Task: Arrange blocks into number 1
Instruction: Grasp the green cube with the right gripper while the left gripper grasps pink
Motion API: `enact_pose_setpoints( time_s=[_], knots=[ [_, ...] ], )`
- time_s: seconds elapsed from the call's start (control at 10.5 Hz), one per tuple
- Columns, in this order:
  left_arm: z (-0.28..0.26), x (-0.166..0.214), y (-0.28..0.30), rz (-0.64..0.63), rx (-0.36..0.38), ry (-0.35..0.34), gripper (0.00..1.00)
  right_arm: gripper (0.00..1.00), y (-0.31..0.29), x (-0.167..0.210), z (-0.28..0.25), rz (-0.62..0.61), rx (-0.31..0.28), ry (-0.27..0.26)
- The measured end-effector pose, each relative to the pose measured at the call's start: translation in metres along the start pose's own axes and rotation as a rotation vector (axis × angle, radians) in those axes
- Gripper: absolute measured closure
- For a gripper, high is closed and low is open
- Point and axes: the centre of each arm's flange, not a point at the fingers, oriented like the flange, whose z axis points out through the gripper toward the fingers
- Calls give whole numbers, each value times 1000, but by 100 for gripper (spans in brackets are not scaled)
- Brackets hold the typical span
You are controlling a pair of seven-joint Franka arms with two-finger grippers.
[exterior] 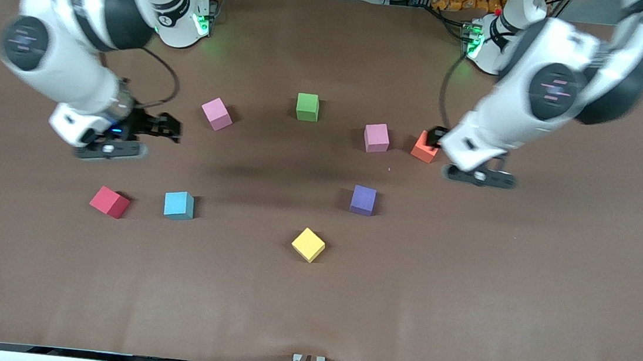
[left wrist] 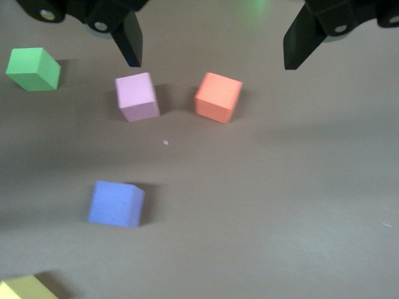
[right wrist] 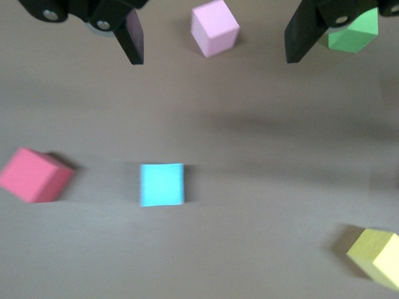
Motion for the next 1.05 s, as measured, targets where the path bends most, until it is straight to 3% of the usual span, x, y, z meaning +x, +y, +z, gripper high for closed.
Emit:
enact_pose_setpoints(
  time_s=[0.38, 0.57, 0.86, 1.05],
  knots=[
    [101, -48, 50, -145, 74, -22, 0, 0, -31, -30, 66, -36, 3, -61],
    [148, -61, 38, -308, 66, 6, 0, 0, -35, -43, 94, -37, 10, -76],
    [189, -80, 41, -563, 19, 58, 0, 0, -56, -65, 128, -35, 25, -150],
    [198, -96, 57, -581, -4, 79, 0, 0, -102, -84, 159, 22, 20, -205]
  ],
)
